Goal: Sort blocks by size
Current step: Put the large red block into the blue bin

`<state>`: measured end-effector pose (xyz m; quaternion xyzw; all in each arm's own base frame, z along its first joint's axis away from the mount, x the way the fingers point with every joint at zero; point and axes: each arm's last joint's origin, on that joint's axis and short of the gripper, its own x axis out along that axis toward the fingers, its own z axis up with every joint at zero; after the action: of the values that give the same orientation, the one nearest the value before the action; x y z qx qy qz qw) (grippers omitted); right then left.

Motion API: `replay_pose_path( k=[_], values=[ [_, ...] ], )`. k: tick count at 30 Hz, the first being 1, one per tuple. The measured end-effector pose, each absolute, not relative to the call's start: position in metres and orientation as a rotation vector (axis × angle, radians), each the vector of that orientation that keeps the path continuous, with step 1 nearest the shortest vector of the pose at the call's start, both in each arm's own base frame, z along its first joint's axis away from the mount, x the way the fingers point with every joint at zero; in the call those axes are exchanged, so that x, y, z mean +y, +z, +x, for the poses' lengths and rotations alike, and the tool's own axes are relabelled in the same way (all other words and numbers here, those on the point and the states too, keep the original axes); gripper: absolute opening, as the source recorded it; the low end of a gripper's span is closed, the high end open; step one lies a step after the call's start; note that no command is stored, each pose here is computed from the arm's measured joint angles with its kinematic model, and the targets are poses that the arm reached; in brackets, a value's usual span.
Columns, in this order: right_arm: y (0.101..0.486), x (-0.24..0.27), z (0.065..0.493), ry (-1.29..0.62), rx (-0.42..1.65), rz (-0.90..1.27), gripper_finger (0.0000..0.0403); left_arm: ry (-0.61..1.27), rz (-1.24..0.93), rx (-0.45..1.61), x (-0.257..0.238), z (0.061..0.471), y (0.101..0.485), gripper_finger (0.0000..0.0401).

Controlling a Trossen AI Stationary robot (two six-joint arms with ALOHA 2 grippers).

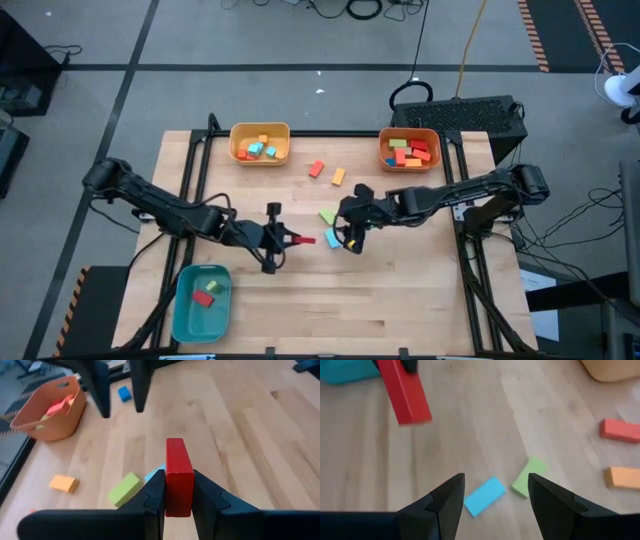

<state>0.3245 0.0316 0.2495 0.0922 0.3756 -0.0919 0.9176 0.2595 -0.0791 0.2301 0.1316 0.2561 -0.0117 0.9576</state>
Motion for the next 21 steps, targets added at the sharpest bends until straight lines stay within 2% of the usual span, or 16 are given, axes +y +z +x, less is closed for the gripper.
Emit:
replay_pose_path(
  k=[12,21],
  values=[
    [0.240,0.027,0.314,-0.335,0.880,0.167,0.0203,0.040,0.159,0.589,-0.084,0.237,0.237,0.0065],
    [0.229,0.022,0.291,-0.547,1.073,0.154,0.0203,0.075,0.022,0.789,-0.092,0.213,0.260,0.0065]
  ],
)
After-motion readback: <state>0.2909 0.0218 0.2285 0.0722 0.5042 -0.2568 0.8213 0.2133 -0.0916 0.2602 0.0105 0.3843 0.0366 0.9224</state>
